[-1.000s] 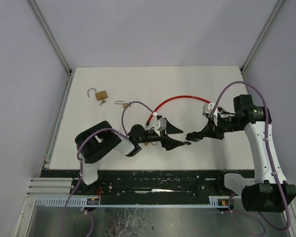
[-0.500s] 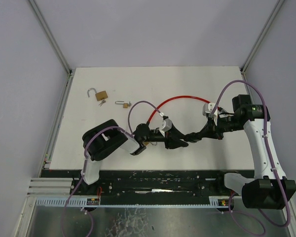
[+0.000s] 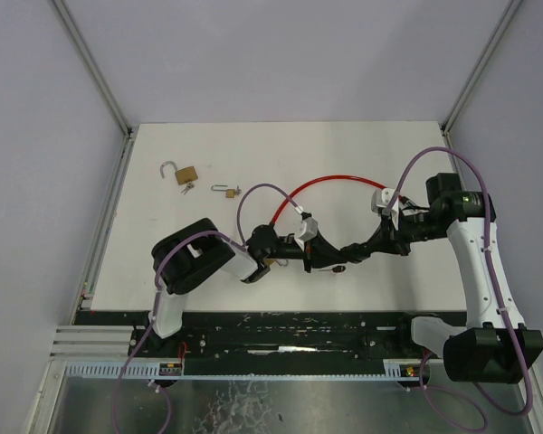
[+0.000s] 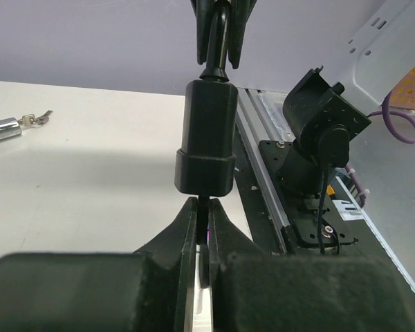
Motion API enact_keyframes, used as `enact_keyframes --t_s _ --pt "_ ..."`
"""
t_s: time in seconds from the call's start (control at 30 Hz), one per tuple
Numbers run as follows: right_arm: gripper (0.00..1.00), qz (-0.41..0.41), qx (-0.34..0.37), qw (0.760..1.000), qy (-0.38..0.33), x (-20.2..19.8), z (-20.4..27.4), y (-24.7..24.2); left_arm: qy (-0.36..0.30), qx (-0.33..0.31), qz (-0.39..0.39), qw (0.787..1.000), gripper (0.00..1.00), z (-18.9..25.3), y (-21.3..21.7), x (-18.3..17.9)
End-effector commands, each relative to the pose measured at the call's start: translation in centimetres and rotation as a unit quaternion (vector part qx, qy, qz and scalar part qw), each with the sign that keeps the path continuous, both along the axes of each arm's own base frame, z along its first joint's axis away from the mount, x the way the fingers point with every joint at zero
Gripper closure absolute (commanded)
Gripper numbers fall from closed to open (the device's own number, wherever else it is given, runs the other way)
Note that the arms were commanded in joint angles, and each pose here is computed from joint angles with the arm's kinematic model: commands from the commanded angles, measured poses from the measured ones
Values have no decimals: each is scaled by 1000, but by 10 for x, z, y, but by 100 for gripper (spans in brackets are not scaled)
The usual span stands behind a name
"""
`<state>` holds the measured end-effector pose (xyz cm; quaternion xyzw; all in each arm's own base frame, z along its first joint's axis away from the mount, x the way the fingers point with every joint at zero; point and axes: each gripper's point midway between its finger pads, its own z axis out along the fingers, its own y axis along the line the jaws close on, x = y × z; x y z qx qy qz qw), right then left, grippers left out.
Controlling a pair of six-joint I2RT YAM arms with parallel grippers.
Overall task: Lock with the key
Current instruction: Lock the lock, then place the key at the center of the board.
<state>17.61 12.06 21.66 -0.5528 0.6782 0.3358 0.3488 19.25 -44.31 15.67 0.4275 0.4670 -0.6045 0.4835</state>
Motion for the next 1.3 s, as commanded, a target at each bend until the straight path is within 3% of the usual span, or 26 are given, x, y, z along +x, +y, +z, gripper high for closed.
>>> enact_keyframes --t_s 0.0,0.33,0.53,0.63,0.73,0.8,0.93,1.03,1.27 --pt "100 -16 8 997 -71 14 33 -3 5 -22 42 999 100 10 11 17" --pt "100 -40 0 996 -82 29 63 -17 13 -42 121 992 100 21 34 36" --pt "100 -156 69 981 -90 61 63 -19 87 -87 241 963 100 47 76 59" --pt "100 -203 105 970 -78 70 57 -20 212 -143 322 912 100 59 111 81" --pt "100 -210 123 968 -62 71 53 -18 338 -132 365 857 100 40 137 103" --pt "100 -212 124 968 -54 73 49 -18 407 -135 406 807 100 32 157 119" --pt "100 -220 122 967 -47 75 41 -20 488 -117 529 684 100 12 203 149" --pt "99 -225 123 966 -47 76 40 -20 467 -105 589 651 97 27 222 172" --pt "98 -230 120 964 -53 77 39 -22 462 -49 607 644 99 39 219 255"
